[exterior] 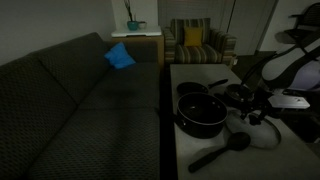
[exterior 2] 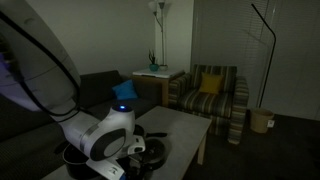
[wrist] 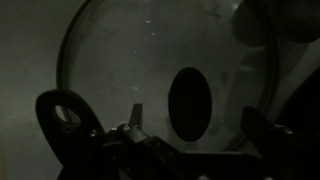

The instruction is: Take the lid off the coffee table and place it on the big pot

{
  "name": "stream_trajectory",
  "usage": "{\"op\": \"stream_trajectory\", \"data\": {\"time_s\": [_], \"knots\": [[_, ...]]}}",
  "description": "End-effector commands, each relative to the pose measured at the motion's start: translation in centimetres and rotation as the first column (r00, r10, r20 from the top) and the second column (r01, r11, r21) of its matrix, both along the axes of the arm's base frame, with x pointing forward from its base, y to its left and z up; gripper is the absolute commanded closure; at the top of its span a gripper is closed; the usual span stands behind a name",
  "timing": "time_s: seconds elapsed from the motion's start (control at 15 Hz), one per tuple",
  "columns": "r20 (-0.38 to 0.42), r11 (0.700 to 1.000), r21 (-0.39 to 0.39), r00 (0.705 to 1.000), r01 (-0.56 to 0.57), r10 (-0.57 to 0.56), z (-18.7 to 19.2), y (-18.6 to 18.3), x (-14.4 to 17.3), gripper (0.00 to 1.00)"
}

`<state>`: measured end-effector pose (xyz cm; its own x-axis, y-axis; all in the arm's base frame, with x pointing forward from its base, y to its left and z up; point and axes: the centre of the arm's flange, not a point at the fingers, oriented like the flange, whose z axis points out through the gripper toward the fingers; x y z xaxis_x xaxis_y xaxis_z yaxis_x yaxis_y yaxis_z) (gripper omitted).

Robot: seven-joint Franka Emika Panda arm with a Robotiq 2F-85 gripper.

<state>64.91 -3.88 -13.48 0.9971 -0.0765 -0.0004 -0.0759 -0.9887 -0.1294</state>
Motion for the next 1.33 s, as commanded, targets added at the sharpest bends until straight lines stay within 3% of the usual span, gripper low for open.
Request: {"op": "stream_trajectory", "data": {"time_s": [0.0,0.33,0.4,0.47,1.0,1.27], "knots": [[-0.025,1.000,0.021,0.999,0.021,-0.020,-2.08,-0.59,0.48,0.00],[-0.036,1.000,0.020,0.999,0.024,-0.023,-2.56,-0.67,0.41,0.00],[-0.036,1.000,0.020,0.999,0.022,-0.021,-2.56,-0.65,0.38,0.09],[-0.035,1.000,0.021,0.999,0.022,-0.021,-2.44,-0.78,0.57,0.28],[-0.035,1.000,0.018,0.999,0.021,-0.020,-2.02,-1.21,1.01,0.84],[-0.032,1.000,0.020,0.999,0.023,-0.022,-1.83,-1.36,0.99,0.86]]}}
